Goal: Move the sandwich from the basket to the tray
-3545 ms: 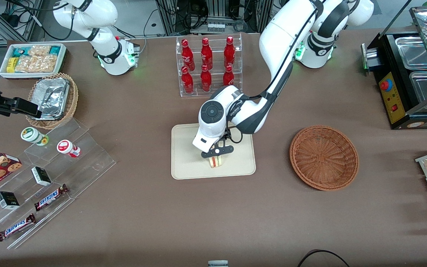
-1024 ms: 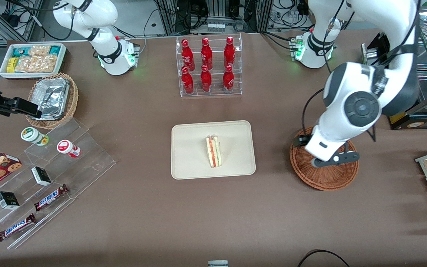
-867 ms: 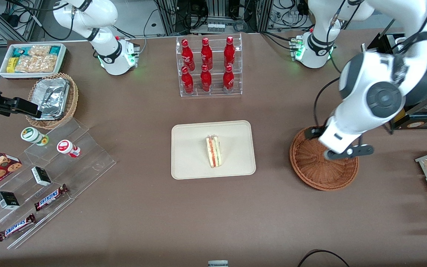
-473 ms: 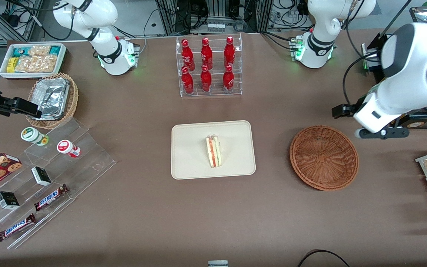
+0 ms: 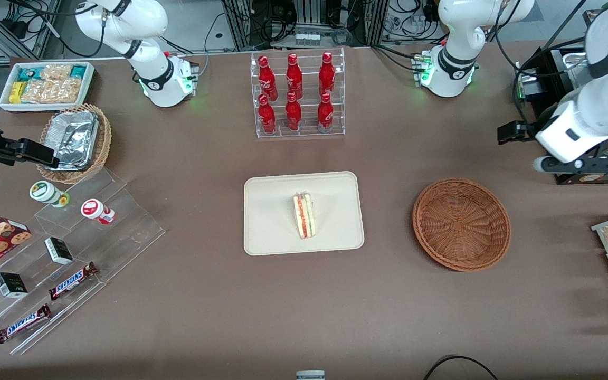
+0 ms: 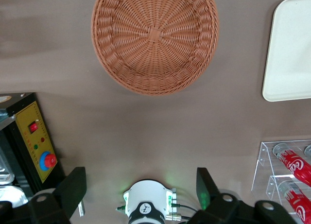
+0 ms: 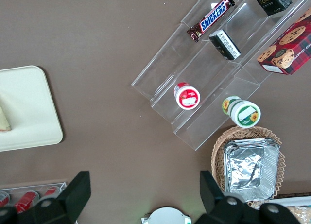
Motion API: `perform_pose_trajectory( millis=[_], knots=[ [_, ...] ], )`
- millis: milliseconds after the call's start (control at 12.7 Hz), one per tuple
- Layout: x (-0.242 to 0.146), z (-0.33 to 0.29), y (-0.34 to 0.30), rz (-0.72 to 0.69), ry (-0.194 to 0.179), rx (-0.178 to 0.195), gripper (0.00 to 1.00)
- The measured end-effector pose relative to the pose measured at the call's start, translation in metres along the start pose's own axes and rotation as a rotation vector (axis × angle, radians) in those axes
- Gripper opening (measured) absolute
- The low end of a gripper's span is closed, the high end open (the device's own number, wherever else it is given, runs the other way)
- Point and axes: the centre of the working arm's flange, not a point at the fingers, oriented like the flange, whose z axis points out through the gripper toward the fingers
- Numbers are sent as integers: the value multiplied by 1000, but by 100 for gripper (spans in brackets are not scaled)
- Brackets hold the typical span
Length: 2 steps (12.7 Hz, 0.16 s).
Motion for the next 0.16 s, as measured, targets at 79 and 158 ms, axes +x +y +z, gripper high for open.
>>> perform_pose_trajectory(
  millis=[79, 158],
  knots=[
    [-2, -5, -3, -4, 2, -1, 100],
    [-5, -9, -3, -6, 7, -1, 100]
  ],
)
